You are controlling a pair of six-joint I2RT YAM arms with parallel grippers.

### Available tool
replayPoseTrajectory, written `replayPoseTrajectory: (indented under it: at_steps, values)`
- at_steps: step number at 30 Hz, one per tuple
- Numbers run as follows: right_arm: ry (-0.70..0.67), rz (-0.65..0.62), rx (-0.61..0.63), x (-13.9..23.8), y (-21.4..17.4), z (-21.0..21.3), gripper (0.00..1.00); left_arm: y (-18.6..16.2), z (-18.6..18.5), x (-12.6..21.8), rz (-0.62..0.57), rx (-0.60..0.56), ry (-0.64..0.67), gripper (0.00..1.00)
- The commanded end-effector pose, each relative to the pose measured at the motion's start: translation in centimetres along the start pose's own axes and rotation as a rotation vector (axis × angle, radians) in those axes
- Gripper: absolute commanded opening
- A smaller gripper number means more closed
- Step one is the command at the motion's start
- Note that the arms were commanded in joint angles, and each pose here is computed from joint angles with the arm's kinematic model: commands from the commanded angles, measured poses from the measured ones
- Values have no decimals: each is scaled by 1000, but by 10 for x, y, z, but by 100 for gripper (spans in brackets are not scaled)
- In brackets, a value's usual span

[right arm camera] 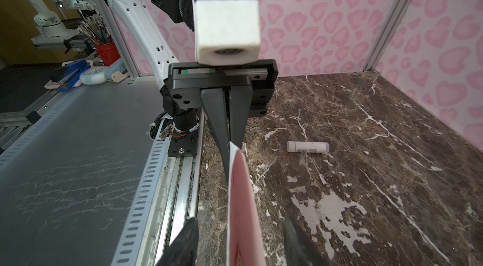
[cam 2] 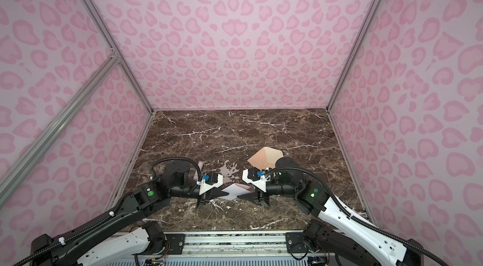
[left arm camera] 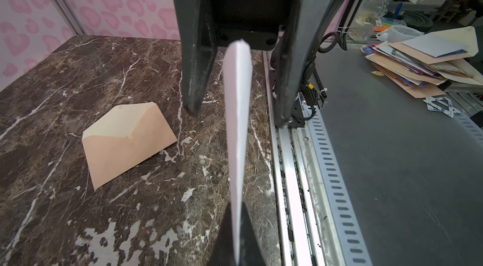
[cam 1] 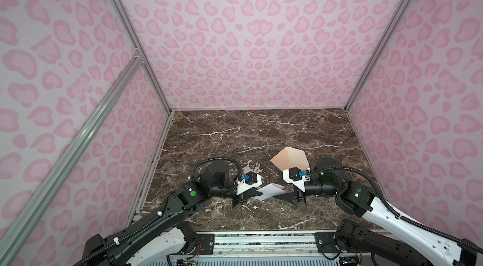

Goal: Place the letter into the envelope and seal it

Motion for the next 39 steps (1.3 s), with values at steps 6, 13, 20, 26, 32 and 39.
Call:
replayPoseTrajectory:
  at_steps: [6, 13, 20, 26, 32, 39]
  values:
    - [64, -23, 9, -15, 19, -1, 54, 0, 6, -7, 33, -10, 22, 4]
    - [113, -10, 5, -30, 21, 2, 42, 5, 8, -5, 3, -26, 44, 4]
    - [107, -24, -1, -34, 25, -1, 18, 5, 9, -5, 4, -25, 47, 4]
    - [99, -37, -7, -33, 29, -3, 0, 1, 10, -6, 21, -17, 55, 4]
    - [84, -36, -14, -32, 28, -4, 0, 0, 10, -5, 28, -16, 57, 4]
    - [33, 7, -20, -29, 20, -10, 0, 1, 11, -3, 24, -18, 70, 4]
Point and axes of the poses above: each gripper's point midway between its finger pads, its own x axis back along the fingers, its own z axis along the line the jaws close on, y = z × x, the point moved 1 cm from there along x, back along the fingers, and after that the axes turned 9 degrees about x, right-handed, at the moved point
